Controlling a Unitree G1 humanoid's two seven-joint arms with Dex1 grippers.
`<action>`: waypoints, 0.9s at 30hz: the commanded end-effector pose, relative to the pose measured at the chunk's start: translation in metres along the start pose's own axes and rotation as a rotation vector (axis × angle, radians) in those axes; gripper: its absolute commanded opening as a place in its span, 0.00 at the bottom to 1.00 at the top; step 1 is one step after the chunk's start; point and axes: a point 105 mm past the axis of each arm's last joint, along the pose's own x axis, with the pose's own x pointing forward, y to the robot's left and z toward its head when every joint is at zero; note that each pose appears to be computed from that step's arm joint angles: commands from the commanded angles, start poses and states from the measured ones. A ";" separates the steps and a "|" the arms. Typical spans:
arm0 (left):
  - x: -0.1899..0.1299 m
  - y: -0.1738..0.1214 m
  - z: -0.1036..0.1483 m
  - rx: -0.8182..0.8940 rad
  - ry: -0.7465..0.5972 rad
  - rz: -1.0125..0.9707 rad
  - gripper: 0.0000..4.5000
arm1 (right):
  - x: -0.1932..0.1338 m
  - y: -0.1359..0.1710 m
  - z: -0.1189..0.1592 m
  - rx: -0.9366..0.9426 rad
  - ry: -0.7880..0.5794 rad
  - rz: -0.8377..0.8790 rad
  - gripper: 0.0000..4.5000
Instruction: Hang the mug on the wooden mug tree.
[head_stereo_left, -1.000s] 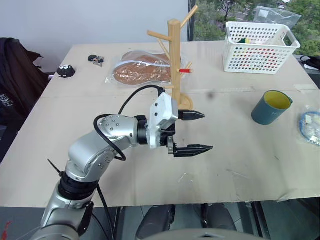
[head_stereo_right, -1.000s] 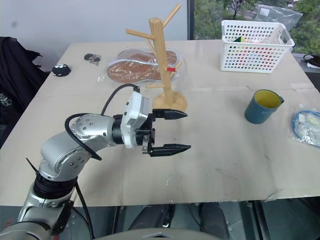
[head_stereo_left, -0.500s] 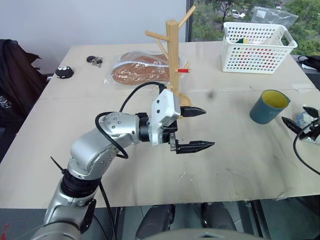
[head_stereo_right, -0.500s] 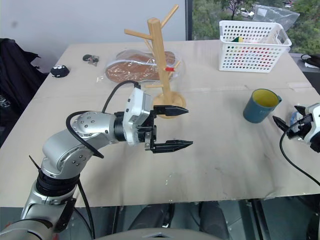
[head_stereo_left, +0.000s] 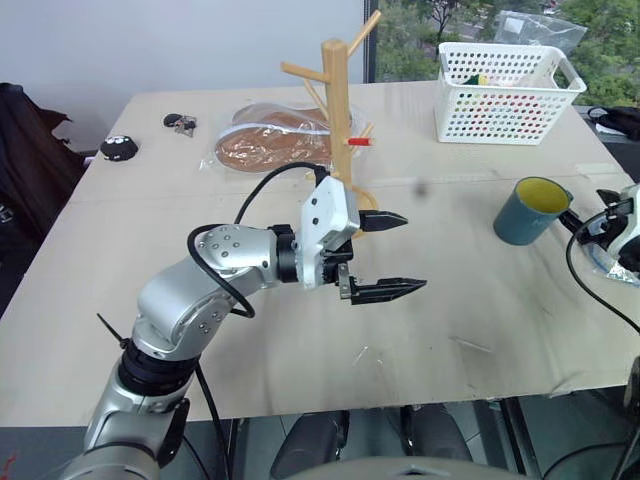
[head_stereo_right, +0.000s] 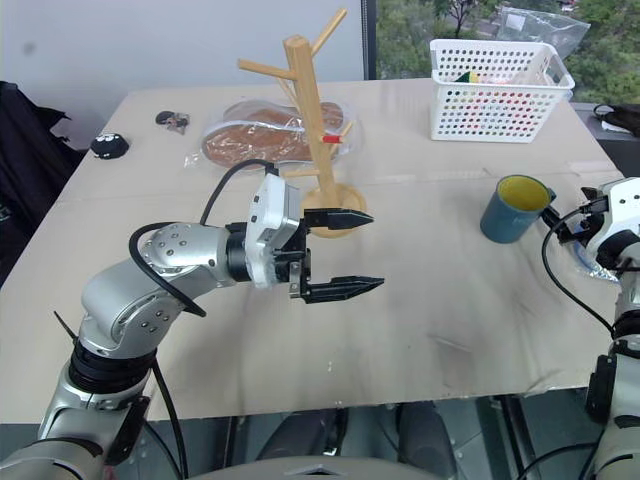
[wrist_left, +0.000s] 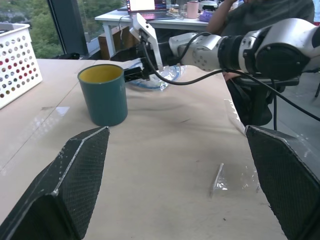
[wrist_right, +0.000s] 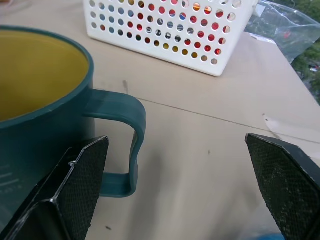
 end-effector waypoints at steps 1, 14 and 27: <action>-0.004 0.000 0.006 0.047 -0.011 0.012 1.00 | 0.008 0.004 0.009 0.021 -0.041 0.017 0.98; -0.003 -0.002 0.004 0.045 0.003 0.024 1.00 | 0.025 0.025 0.005 0.170 -0.065 0.096 0.98; -0.005 -0.002 0.001 0.050 0.014 0.029 1.00 | 0.031 0.038 0.006 0.176 -0.065 0.162 0.01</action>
